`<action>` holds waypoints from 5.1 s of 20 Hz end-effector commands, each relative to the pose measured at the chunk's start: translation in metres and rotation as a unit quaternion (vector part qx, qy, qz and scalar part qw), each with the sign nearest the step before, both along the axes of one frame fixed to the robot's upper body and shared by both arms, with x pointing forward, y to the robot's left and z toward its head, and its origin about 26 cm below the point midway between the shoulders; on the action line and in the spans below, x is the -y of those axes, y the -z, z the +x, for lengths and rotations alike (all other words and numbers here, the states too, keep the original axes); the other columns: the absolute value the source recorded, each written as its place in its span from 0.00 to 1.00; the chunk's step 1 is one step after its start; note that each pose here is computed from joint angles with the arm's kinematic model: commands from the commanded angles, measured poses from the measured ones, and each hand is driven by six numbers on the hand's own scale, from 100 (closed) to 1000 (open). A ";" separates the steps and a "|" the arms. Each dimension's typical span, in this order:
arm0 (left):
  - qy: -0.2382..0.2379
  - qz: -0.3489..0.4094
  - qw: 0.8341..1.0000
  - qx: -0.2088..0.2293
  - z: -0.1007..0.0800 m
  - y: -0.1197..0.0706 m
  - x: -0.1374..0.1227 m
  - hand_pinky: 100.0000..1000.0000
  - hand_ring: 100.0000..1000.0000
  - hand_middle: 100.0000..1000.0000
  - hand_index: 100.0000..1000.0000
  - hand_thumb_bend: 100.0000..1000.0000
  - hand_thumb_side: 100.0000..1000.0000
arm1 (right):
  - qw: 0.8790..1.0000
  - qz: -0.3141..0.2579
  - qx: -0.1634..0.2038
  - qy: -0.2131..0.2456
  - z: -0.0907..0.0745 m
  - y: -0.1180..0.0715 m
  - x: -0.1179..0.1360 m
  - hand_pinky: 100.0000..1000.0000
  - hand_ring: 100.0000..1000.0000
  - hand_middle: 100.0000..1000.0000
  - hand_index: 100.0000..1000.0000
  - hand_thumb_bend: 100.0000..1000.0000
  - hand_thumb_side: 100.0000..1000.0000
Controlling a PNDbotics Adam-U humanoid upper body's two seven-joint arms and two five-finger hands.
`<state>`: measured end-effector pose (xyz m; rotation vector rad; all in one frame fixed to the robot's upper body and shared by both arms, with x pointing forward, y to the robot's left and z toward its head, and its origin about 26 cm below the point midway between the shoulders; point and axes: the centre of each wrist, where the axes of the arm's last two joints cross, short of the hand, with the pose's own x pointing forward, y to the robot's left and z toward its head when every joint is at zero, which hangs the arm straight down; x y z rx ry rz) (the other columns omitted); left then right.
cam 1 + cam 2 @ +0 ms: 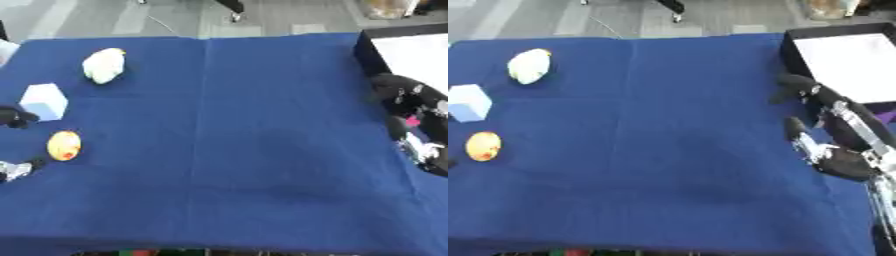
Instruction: Pick up the objects with one hand, pass them to the other hand, and then place them into the box on the other side of the table.
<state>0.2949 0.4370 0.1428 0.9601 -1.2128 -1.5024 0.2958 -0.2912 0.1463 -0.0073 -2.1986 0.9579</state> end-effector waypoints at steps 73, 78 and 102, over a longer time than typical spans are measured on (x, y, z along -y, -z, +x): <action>-0.026 -0.276 0.947 0.164 0.033 -0.017 0.055 0.70 0.33 0.18 0.44 0.00 0.23 | 0.999 -0.010 0.005 -0.043 0.003 -0.007 -0.010 1.00 1.00 0.66 0.94 0.00 0.45; 0.080 -0.355 0.921 0.139 0.023 -0.045 0.099 0.70 0.33 0.18 0.43 0.00 0.25 | 0.996 -0.015 0.014 -0.089 0.006 -0.014 -0.024 1.00 1.00 0.65 0.94 0.00 0.43; 0.361 -0.372 0.855 -0.007 0.032 -0.075 0.216 0.71 0.33 0.18 0.43 0.00 0.25 | 0.914 -0.039 0.199 -0.350 0.010 -0.112 -0.127 0.99 0.92 0.67 0.94 0.00 0.28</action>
